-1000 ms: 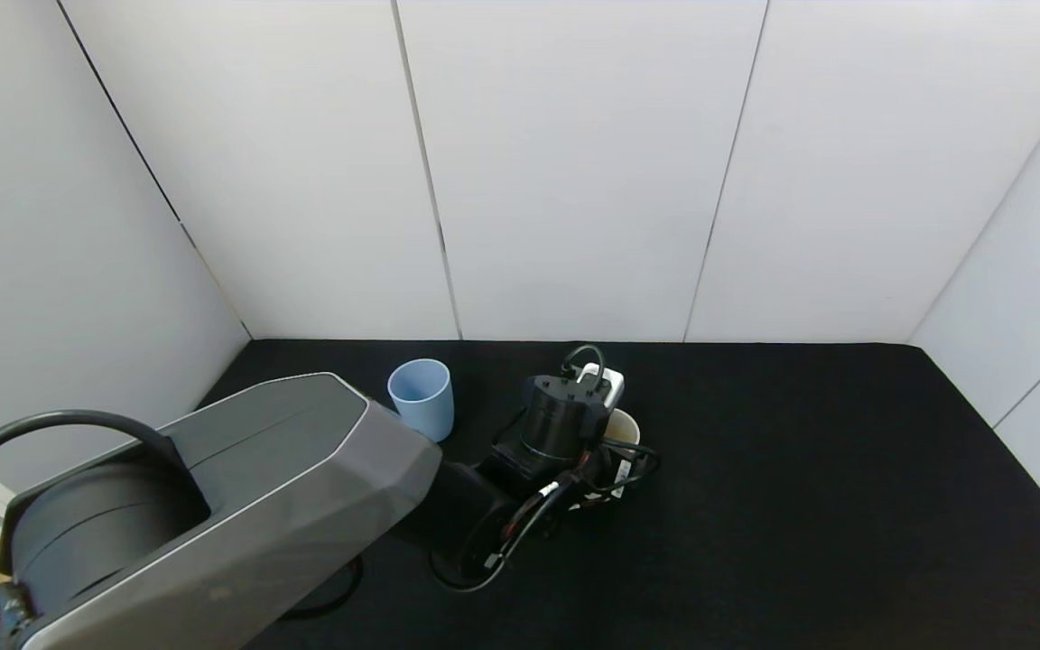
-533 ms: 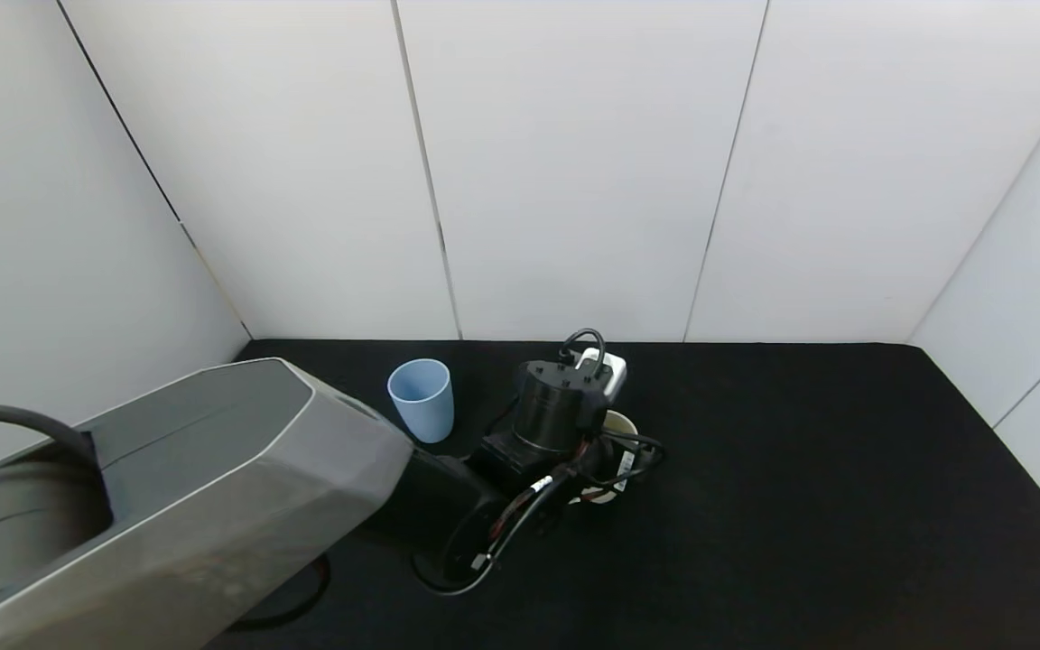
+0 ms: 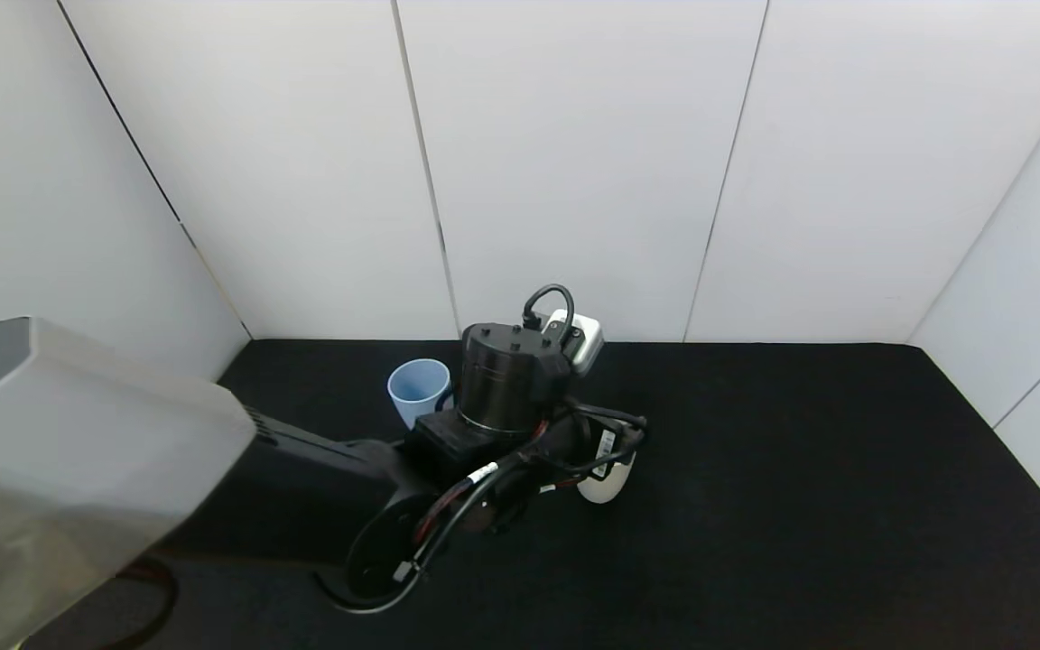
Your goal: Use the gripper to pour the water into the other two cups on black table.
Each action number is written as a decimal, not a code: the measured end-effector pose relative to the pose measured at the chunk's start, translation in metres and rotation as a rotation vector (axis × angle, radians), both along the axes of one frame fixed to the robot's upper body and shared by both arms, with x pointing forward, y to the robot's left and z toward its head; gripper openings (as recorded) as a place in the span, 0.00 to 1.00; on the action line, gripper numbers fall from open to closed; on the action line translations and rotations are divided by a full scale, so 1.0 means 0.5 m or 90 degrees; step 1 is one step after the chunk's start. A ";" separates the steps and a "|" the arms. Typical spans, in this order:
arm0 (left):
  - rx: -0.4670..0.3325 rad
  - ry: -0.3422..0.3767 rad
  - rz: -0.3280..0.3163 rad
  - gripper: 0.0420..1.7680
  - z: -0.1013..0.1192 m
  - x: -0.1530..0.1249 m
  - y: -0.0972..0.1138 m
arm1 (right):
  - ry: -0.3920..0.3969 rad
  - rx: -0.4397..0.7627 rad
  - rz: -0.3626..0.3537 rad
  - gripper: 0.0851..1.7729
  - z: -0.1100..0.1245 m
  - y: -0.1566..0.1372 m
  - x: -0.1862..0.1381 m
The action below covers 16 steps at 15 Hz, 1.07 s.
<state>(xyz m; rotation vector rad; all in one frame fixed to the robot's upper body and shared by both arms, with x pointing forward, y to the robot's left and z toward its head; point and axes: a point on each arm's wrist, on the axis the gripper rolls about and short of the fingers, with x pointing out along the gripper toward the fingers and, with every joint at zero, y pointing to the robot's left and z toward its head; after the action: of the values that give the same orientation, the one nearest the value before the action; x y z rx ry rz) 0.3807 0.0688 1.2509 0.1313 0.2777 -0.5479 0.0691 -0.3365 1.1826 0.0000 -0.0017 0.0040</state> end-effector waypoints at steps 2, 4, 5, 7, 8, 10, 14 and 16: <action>-0.005 -0.012 0.015 0.96 0.025 -0.023 0.021 | 0.000 0.000 0.000 0.96 0.000 0.000 0.000; -0.010 -0.021 0.022 0.96 0.049 -0.050 0.046 | 0.000 0.000 0.000 0.96 0.000 0.000 0.000; -0.010 -0.025 0.027 0.96 0.058 -0.065 0.059 | 0.000 0.000 0.000 0.96 0.000 0.000 0.000; -0.011 -0.033 0.038 0.96 0.073 -0.091 0.085 | 0.000 0.000 0.000 0.96 0.000 0.000 0.000; -0.012 -0.036 0.042 0.96 0.081 -0.106 0.099 | 0.000 0.000 0.000 0.96 0.000 0.000 0.000; -0.016 -0.043 0.049 0.96 0.094 -0.137 0.130 | 0.000 0.000 0.000 0.96 0.000 0.000 0.000; -0.030 -0.058 0.054 0.97 0.113 -0.204 0.195 | 0.000 0.000 0.000 0.96 0.000 0.000 0.000; -0.034 -0.062 0.055 0.97 0.122 -0.234 0.225 | 0.000 0.000 0.000 0.96 0.000 0.000 0.000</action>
<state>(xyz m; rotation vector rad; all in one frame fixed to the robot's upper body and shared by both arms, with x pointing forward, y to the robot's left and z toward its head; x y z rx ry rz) 0.2635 0.1814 1.3118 0.0933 0.1735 -0.4618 0.0691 -0.3365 1.1826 0.0000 -0.0017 0.0040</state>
